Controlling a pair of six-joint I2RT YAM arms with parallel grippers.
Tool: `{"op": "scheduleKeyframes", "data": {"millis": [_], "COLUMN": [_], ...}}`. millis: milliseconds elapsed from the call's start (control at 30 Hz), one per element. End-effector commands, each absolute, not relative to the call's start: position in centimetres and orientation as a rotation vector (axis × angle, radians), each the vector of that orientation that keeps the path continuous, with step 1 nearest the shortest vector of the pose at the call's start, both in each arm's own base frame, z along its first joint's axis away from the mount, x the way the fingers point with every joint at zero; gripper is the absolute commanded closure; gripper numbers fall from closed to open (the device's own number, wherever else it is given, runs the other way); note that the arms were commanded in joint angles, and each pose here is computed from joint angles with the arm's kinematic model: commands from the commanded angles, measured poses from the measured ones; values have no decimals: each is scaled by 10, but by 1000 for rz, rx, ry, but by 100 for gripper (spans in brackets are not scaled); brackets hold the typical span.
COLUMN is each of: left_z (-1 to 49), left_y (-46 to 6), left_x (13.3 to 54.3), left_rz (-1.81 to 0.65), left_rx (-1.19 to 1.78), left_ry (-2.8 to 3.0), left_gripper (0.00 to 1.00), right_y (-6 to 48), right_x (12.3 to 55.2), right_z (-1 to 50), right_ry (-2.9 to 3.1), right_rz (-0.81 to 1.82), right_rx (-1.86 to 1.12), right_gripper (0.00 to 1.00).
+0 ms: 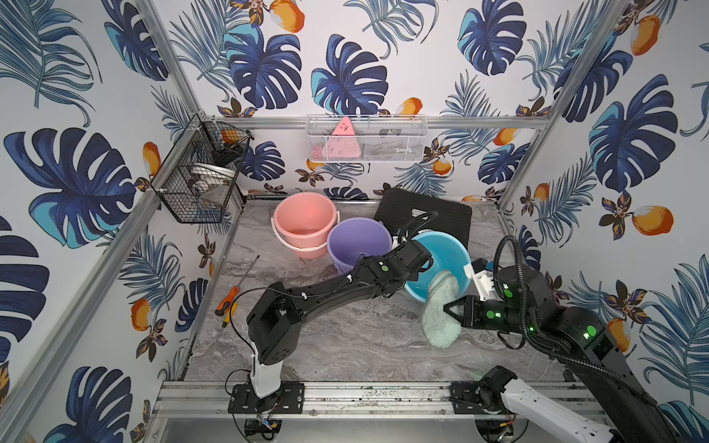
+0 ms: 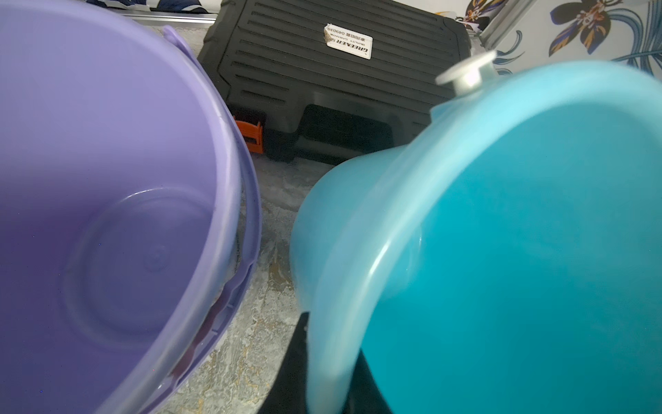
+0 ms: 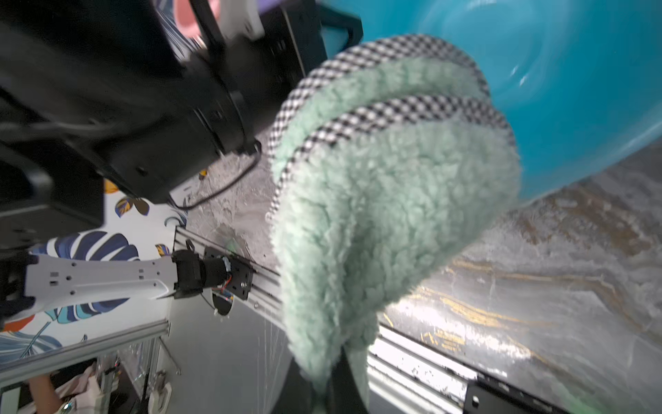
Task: Wipe the inside of the bucket with a cloth
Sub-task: Wipe the dirt from the inside of the bucket.
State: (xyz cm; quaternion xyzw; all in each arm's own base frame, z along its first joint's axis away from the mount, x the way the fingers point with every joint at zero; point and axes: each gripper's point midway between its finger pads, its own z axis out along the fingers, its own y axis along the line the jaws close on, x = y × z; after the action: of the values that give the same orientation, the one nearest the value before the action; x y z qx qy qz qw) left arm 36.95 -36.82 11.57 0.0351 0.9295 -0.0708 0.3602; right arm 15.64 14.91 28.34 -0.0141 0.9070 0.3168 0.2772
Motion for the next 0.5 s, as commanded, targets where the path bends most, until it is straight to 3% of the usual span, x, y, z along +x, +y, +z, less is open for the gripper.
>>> {"op": "scheduleKeyframes", "data": {"millis": [0, 267, 467], "left_z": [116, 126, 132], "left_y": [-372, -384, -393], "left_x": [363, 347, 333], "left_rz": [-226, -382, -490], "left_rx": [143, 216, 251], "left_ry": [2429, 2476, 2516], "left_gripper": [100, 100, 100], "right_y": [136, 131, 145], "right_x": [193, 248, 280], "right_z": [305, 259, 237], "right_ry": [2259, 2353, 2311], "right_rz": [735, 402, 375], "right_rx": [73, 144, 141], "right_gripper": [100, 100, 100]}}
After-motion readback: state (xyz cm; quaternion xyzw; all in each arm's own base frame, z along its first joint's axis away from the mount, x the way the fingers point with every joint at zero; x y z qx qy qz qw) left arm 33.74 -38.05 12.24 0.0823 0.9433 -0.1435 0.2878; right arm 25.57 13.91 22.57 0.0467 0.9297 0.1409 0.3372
